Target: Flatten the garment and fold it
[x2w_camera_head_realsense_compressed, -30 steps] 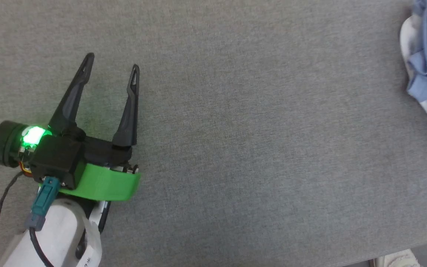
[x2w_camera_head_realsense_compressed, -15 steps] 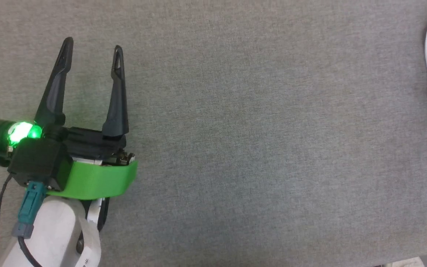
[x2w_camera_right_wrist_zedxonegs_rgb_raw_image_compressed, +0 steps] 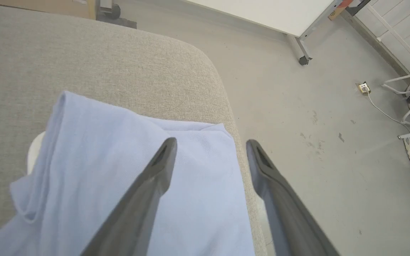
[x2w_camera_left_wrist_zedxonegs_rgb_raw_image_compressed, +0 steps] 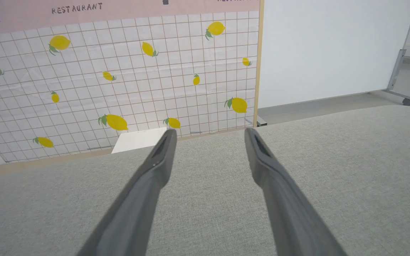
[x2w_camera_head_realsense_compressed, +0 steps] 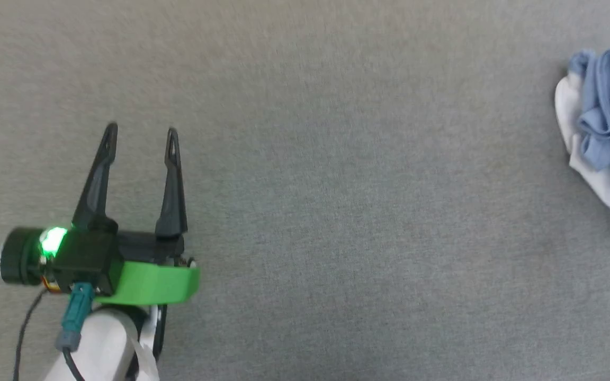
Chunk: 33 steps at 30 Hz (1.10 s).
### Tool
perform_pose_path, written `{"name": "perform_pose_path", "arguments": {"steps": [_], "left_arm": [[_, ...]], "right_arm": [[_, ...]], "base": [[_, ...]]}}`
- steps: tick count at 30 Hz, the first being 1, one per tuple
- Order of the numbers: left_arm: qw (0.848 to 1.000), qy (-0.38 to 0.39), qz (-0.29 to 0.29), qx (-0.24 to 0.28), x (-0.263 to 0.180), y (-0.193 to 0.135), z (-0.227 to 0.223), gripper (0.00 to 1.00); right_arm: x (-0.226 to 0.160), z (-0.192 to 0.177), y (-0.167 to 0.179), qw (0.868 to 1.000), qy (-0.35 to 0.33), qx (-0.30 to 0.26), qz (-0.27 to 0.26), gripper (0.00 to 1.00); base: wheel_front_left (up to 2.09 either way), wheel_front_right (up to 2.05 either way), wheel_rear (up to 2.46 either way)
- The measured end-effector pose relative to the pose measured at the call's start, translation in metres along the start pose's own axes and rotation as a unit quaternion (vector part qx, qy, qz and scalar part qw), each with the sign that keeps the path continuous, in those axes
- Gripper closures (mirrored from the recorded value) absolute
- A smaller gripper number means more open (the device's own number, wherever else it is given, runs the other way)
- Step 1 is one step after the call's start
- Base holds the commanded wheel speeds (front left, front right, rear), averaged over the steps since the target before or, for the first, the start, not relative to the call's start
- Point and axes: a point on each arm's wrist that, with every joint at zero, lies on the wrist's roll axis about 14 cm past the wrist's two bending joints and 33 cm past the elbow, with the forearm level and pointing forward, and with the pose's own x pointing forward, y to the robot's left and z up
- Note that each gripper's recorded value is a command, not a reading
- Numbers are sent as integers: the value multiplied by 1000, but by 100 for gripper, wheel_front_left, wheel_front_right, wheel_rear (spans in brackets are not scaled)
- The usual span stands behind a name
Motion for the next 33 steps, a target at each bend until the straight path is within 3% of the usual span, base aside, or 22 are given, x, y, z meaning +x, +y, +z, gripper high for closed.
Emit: {"name": "perform_pose_path", "arguments": {"steps": [5,8,14,21,26,33], "left_arm": [[1000,-2,20,-3,-22,6,18,0],[999,-8,38,-8,-37,13,30,0],[997,-17,73,-28,-64,26,47,0],[994,-19,95,-49,-92,37,56,0],[994,-3,97,-41,-109,38,49,0],[993,21,107,-43,-132,34,34,0]], "right_arm": [[-32,15,27,996,-58,45,40,0],[-58,33,48,988,-121,70,66,0],[-112,65,100,955,-231,133,132,0],[-161,62,147,923,-274,197,185,0],[-175,59,157,916,-302,191,184,0],[-181,27,172,925,-284,172,187,0]], "base": [[0,0,0],[0,0,0],[0,0,0],[0,0,0],[0,0,0],[0,0,0]]}}
